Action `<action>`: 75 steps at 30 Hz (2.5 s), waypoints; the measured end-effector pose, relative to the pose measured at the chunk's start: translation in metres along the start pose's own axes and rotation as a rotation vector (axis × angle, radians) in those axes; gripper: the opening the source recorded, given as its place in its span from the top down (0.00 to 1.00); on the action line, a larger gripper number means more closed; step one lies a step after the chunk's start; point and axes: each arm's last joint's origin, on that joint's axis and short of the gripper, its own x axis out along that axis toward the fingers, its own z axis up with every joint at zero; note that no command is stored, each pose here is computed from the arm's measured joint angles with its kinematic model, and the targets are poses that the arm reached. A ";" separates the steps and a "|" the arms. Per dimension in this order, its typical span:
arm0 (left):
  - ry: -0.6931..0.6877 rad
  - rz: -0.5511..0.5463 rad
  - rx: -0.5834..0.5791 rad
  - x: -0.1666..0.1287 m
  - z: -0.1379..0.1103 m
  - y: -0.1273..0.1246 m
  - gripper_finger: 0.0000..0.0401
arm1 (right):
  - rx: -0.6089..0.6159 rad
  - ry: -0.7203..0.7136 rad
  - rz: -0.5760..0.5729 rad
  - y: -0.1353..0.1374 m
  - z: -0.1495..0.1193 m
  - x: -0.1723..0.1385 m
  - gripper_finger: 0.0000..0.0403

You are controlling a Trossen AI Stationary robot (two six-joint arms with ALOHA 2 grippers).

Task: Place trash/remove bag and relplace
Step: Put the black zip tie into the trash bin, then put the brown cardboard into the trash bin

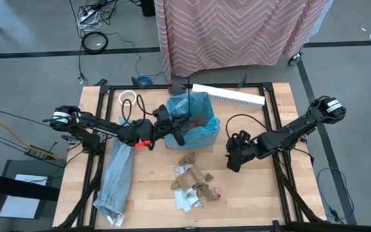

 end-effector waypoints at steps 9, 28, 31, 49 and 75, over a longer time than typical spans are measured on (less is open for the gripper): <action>-0.011 -0.037 0.076 0.000 0.002 -0.002 0.91 | -0.025 -0.052 0.040 0.004 0.005 0.000 0.39; 0.001 -0.164 0.126 0.000 0.002 -0.005 0.64 | -0.019 -0.070 0.028 0.004 0.006 0.000 0.33; -0.005 -0.177 0.123 -0.001 0.004 -0.005 0.63 | -0.019 -0.070 0.028 0.004 0.006 0.000 0.33; -0.148 -0.066 0.053 -0.017 0.058 -0.001 0.62 | -0.019 -0.069 0.026 0.004 0.006 0.000 0.32; 0.634 -0.281 -0.409 -0.112 0.009 -0.071 0.67 | 0.205 -0.162 0.381 0.046 0.023 0.019 0.32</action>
